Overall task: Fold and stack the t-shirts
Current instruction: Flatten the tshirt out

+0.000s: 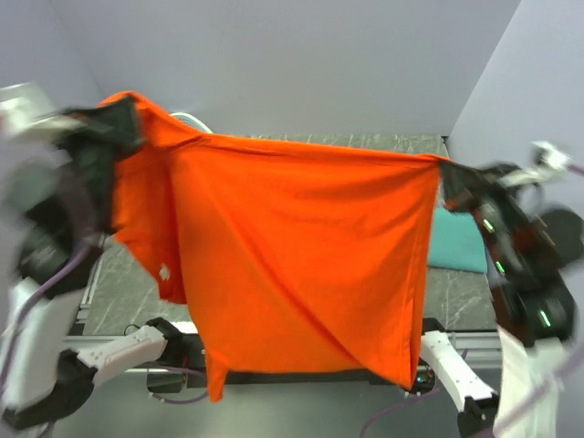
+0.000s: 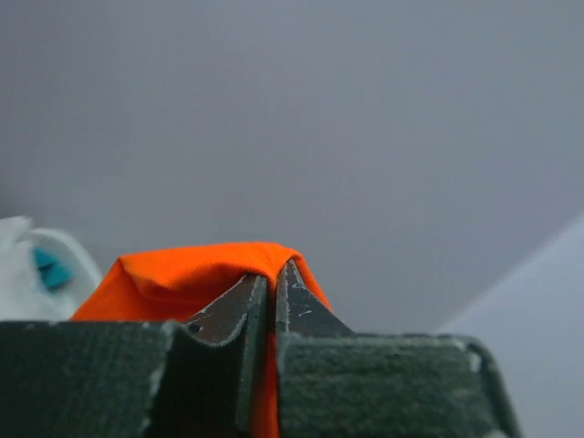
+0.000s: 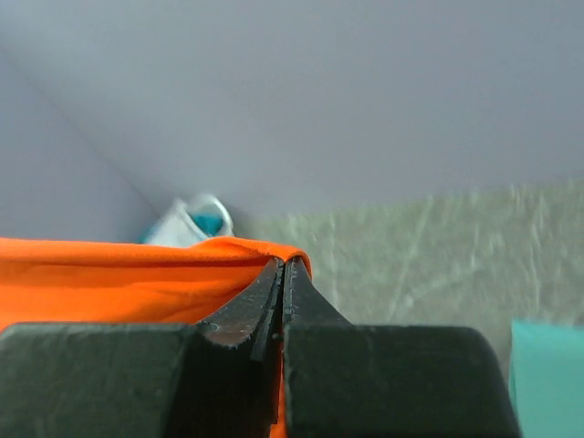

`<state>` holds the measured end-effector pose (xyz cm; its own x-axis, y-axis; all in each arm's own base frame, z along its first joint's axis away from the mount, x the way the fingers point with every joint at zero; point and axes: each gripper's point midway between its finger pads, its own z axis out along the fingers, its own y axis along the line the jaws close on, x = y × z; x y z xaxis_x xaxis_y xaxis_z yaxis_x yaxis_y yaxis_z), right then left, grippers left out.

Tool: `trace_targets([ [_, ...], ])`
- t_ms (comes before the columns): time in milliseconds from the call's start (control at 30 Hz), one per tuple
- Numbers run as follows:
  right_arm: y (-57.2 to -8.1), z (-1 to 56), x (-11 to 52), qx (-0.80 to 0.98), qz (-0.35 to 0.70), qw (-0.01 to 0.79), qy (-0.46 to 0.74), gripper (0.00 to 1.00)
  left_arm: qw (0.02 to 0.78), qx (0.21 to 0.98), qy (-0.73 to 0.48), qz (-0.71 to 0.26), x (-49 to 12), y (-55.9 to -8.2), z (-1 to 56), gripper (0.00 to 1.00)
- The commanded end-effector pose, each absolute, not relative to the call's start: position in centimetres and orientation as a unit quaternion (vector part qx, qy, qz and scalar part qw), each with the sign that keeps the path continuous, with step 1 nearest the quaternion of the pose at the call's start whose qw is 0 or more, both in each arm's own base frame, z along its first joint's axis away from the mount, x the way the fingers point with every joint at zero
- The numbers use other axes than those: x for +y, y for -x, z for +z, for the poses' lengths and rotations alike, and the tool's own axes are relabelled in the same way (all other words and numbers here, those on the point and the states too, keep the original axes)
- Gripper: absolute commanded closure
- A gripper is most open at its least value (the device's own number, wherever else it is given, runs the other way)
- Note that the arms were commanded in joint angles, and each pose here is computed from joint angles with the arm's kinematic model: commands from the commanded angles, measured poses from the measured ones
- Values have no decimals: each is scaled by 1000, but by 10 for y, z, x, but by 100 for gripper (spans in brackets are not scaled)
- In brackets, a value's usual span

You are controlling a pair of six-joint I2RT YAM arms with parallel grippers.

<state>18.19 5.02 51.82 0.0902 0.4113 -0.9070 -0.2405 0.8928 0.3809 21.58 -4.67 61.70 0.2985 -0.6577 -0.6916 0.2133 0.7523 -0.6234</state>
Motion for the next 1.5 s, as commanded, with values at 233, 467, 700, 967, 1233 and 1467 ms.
trace_targets([
  [233, -380, 253, 56, 842, 171, 497, -121, 100, 621, 758, 180, -79, -100, -462, 297, 72],
  [467, -454, 174, 47, 906, 128, 388, -106, 54, 456, 866, 202, 16, -96, -540, 162, 13],
  [700, -433, 171, 49, 906, 133, 387, -106, 38, 466, 854, 225, -51, -108, -516, 175, 1],
  [967, -388, 110, 55, 932, 127, 314, -128, 38, 429, 863, 247, -100, -111, -455, 154, 1],
  [1233, -377, 73, 71, 946, 132, 269, -123, 38, 371, 885, 246, -138, -131, -446, 110, 1],
  [1467, -369, 62, 73, 949, 135, 254, -128, 38, 345, 896, 243, -141, -144, -469, 79, 7],
])
